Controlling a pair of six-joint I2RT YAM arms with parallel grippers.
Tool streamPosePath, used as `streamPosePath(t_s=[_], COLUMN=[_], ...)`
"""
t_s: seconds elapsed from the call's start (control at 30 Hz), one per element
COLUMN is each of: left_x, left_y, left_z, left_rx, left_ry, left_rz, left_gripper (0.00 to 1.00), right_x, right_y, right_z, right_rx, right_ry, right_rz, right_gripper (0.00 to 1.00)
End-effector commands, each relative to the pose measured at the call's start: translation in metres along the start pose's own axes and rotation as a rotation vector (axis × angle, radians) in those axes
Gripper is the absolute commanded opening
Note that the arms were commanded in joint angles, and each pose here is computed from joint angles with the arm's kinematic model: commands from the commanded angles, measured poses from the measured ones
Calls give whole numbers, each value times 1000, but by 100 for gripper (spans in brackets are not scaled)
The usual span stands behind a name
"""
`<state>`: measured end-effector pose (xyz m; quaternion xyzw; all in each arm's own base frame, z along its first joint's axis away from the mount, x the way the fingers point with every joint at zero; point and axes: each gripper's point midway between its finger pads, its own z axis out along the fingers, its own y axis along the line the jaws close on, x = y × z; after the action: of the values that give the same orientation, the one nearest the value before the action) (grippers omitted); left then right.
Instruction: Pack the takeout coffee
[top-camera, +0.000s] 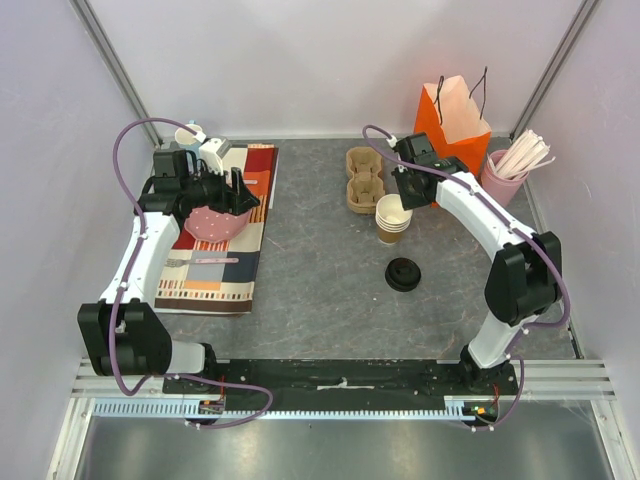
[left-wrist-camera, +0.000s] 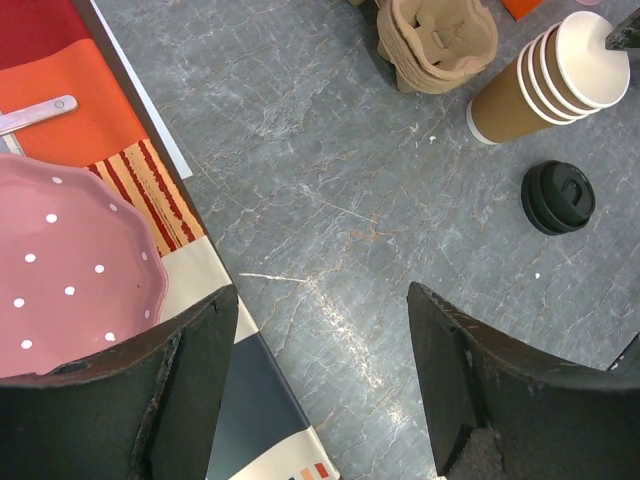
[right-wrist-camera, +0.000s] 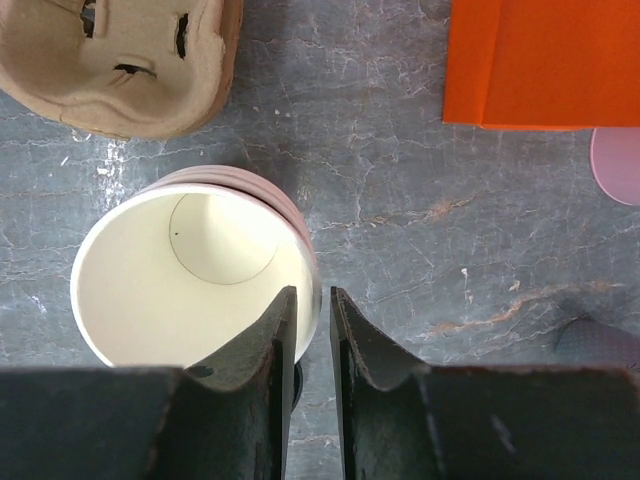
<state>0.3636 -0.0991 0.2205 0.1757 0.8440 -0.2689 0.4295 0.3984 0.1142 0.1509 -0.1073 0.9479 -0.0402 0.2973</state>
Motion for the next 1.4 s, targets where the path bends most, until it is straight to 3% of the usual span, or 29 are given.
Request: streamPosePath(t_s=[0.0, 0.47, 0.6, 0.77, 1.07, 1.37], left_x=[-14, -14, -14, -12, -11, -11], left_y=[-11, -18, -21, -25, -28, -28], left_z=[-5, -6, -7, -8, -8, -10], left_rx=[43, 82, 97, 116, 131, 130], left_ry=[-35, -41, -43, -40, -39, -42], left_rz=[58, 61, 67, 69, 74, 79], left_gripper=[75, 75, 75, 75, 75, 75], right_x=[-17, -34, -37, -41, -49, -92], right_y=[4, 6, 13, 42, 13, 8], right_z=[-4, -27, -37, -54, -54, -104], right_rx=[-15, -20, -78, -288, -186, -211], right_ry=[-43, -102, -112, -130, -144, -282], right_rz=[-2, 4, 2, 12, 51, 34], right_gripper=[26, 0, 0, 0, 0, 0])
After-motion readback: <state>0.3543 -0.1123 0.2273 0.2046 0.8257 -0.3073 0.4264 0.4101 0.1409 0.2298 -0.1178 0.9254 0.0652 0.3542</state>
